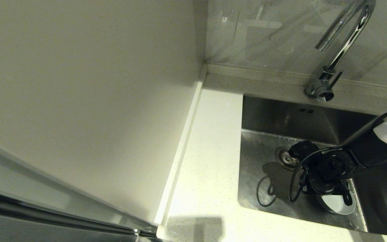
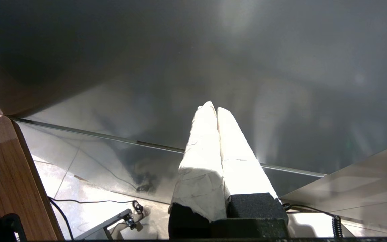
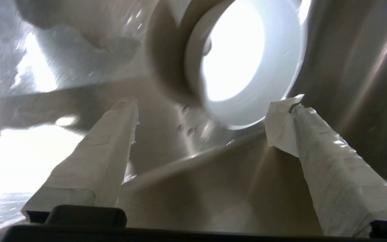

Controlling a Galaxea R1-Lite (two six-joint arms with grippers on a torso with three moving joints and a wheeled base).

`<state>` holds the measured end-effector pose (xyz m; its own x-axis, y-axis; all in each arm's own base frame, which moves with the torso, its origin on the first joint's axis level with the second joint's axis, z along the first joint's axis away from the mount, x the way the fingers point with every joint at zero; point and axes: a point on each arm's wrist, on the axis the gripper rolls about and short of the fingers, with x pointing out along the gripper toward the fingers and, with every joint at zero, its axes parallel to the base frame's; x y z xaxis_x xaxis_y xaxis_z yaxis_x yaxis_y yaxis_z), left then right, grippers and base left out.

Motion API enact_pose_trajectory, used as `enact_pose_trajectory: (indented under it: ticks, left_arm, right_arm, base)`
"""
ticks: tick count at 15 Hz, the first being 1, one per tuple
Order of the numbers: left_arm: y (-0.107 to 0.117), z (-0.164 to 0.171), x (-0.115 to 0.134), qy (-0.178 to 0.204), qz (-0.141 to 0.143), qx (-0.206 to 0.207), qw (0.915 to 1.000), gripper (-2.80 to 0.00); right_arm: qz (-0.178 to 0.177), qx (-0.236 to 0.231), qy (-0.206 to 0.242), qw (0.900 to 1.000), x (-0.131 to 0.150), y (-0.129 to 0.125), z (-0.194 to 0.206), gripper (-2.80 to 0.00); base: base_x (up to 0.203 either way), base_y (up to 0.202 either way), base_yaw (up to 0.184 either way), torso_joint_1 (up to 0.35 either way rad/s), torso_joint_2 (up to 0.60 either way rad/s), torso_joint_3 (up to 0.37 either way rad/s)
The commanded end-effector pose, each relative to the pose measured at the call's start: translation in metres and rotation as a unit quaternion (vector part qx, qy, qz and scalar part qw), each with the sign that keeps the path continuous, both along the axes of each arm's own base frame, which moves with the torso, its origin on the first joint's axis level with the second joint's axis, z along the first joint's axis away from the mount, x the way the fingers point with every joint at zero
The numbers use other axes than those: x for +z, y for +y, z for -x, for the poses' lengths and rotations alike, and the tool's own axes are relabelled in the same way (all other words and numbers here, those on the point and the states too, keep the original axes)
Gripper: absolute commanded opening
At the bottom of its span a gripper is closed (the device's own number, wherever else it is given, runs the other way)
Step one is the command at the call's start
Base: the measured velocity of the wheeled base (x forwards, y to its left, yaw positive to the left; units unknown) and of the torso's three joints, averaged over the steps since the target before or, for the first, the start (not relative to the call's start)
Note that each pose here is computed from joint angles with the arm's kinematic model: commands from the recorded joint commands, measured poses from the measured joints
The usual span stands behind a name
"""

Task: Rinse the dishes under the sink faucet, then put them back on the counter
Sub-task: Put a bowl back to the table from the sink

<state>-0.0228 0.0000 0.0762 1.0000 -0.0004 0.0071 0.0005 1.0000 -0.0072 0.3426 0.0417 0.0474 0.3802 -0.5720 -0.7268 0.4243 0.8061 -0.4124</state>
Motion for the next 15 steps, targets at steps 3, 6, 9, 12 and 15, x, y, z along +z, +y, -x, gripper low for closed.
enact_pose_trajectory:
  ticks: [3,6,9,12,15]
  left_arm:
    - [0.000,0.000,-0.001,0.001,0.000,0.000,1.0000,-2.80]
    - [0.000,0.000,-0.001,0.001,0.000,0.000,1.0000,-2.80]
    - [0.000,0.000,-0.001,0.001,0.000,0.000,1.0000,-2.80]
    - [0.000,0.000,-0.001,0.001,0.000,0.000,1.0000,-2.80]
    - [0.000,0.000,-0.001,0.001,0.000,0.000,1.0000,-2.80]
  right_arm:
    - [-0.001,-0.020,0.038,0.999,-0.029,0.007,-0.009,0.00]
    - [-0.001,-0.037,0.045,0.998,-0.038,-0.004,-0.015,0.00]
    - [-0.005,-0.047,0.021,0.999,-0.030,-0.011,-0.027,0.00]
    - [-0.006,-0.058,0.011,0.998,-0.024,-0.019,-0.031,0.00]
    - [-0.007,-0.063,0.010,0.998,-0.025,-0.024,-0.033,0.00]
  base:
    - [0.000,0.000,0.000,0.000,0.00,0.000]
    - [0.000,0.000,0.000,0.000,0.00,0.000]
    - [0.000,0.000,0.000,0.000,0.00,0.000]
    - [0.000,0.000,0.000,0.000,0.00,0.000]
    - [0.000,0.000,0.000,0.000,0.00,0.000]
